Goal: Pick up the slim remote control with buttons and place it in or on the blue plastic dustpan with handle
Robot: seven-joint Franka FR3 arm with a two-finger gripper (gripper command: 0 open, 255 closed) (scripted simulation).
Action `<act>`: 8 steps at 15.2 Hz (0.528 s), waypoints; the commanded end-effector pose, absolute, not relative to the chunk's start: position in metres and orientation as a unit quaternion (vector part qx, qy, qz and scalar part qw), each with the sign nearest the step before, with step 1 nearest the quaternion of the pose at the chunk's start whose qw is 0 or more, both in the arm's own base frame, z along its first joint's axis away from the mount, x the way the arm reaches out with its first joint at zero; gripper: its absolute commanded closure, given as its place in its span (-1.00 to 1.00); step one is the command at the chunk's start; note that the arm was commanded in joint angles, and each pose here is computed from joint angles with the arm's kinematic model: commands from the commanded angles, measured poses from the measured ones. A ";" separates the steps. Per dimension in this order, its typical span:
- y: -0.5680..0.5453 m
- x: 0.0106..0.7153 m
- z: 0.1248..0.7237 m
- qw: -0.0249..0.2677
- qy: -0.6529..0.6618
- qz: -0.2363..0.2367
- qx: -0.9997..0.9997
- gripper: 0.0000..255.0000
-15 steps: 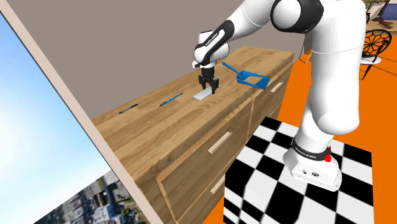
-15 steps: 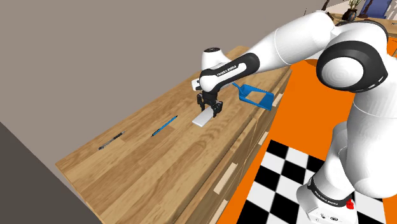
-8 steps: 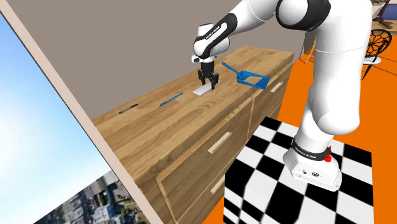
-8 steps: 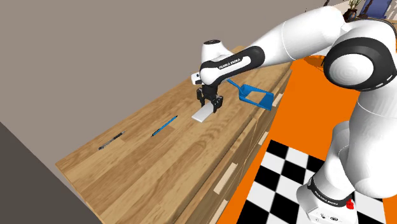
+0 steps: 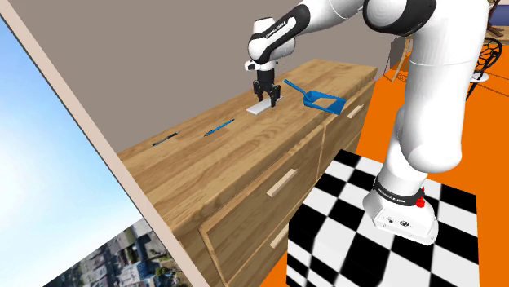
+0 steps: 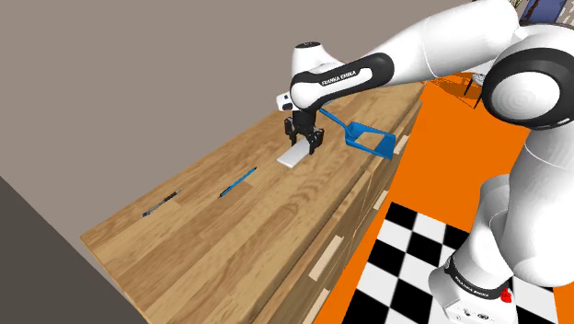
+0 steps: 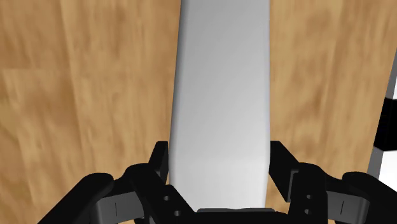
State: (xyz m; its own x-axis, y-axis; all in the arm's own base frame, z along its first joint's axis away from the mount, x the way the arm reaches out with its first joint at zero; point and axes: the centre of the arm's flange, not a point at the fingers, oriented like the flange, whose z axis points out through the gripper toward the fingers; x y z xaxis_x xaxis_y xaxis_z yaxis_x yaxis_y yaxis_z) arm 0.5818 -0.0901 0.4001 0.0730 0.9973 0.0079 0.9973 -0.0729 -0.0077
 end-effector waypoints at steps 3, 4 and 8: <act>-0.091 0.582 0.423 0.006 -0.681 0.000 -0.733 1.00; -0.091 0.582 0.428 0.006 -0.681 0.000 -0.733 1.00; -0.091 0.582 0.449 0.006 -0.681 0.000 -0.733 1.00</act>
State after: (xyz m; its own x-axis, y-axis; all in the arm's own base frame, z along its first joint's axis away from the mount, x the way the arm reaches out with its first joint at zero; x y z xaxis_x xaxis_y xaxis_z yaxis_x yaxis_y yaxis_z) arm 0.5815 -0.0904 0.4418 0.0731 0.9973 0.0078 0.9973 -0.0730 -0.0076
